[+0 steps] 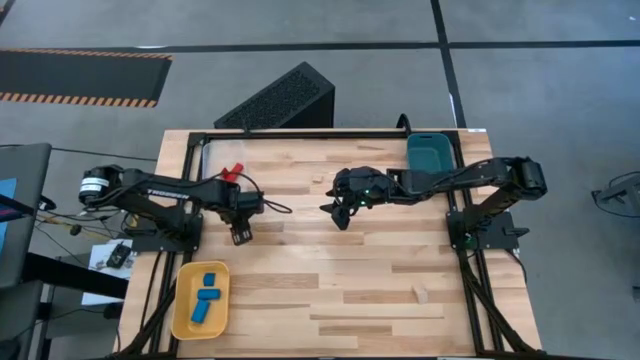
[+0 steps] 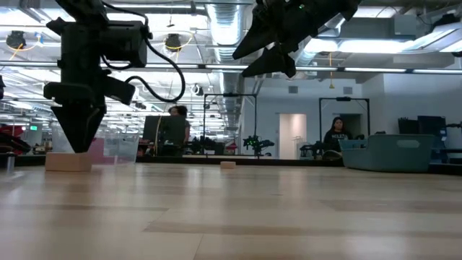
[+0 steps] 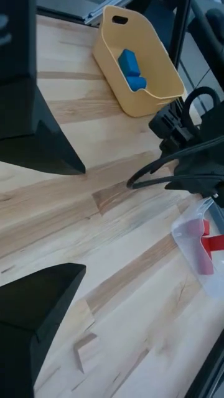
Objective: Sort & place blocks by color
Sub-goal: Put the middle brown block into the blue bin
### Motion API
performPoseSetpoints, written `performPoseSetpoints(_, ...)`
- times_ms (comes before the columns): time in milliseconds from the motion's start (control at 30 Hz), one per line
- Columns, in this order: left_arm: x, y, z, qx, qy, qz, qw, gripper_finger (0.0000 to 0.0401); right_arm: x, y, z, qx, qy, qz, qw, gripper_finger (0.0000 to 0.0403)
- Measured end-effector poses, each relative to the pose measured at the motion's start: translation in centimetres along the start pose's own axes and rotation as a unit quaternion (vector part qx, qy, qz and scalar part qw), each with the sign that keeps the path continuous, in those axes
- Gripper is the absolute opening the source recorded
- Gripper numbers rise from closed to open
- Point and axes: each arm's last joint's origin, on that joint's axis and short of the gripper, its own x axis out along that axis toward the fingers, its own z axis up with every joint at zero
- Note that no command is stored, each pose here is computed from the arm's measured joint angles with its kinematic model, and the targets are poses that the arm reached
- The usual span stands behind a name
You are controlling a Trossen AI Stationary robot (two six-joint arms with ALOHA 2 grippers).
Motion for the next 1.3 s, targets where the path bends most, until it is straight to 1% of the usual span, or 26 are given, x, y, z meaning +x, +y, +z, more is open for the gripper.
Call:
performPoseSetpoints(267, 0.1, -0.1, 0.2, 0.014, -0.013, -0.006, 1.0, 0.0183, 0.0, 0.0, 0.0, -0.002, 0.0, 0.0, 1.0, 0.027)
performPoseSetpoints(367, 0.1, -0.3, 0.9, 0.009, -0.049, -0.017, 0.999, 0.0183, 0.0, 0.0, 0.0, -0.002, 0.0, 0.0, 1.0, 0.027)
performPoseSetpoints(467, 0.0, -0.6, 1.8, -0.013, -0.091, -0.029, 0.995, 0.0183, 0.0, 0.0, 0.0, -0.002, 0.0, 0.0, 1.0, 0.027)
performPoseSetpoints(600, -1.6, -1.0, 3.4, -0.025, -0.145, -0.048, 0.988, 0.0183, 0.0, 0.1, 0.0, -0.002, 0.0, 0.0, 1.0, 0.027)
performPoseSetpoints(733, -3.4, -1.2, 4.3, 0.009, -0.157, -0.046, 0.987, 0.0183, 0.0, 0.1, 0.0, -0.003, 0.0, 0.0, 1.0, 0.027)
performPoseSetpoints(833, -3.7, -1.1, 4.0, 0.041, -0.136, -0.035, 0.989, 0.0183, 0.0, 0.1, 0.0, -0.003, 0.0, 0.0, 1.0, 0.027)
performPoseSetpoints(1033, -2.6, -1.0, 3.1, 0.102, -0.105, -0.025, 0.989, 0.0183, 0.0, 0.1, 0.0, -0.003, 0.001, 0.001, 1.0, 0.027)
performPoseSetpoints(1167, -1.9, -1.3, 2.3, 0.146, -0.087, -0.044, 0.984, 0.0183, 0.0, 0.4, -0.2, -0.005, 0.002, 0.004, 1.0, 0.027)
performPoseSetpoints(1300, -1.2, -1.6, 1.7, 0.187, -0.076, -0.046, 0.978, 0.0183, -0.1, 0.6, -0.3, -0.011, 0.003, 0.007, 1.0, 0.027)
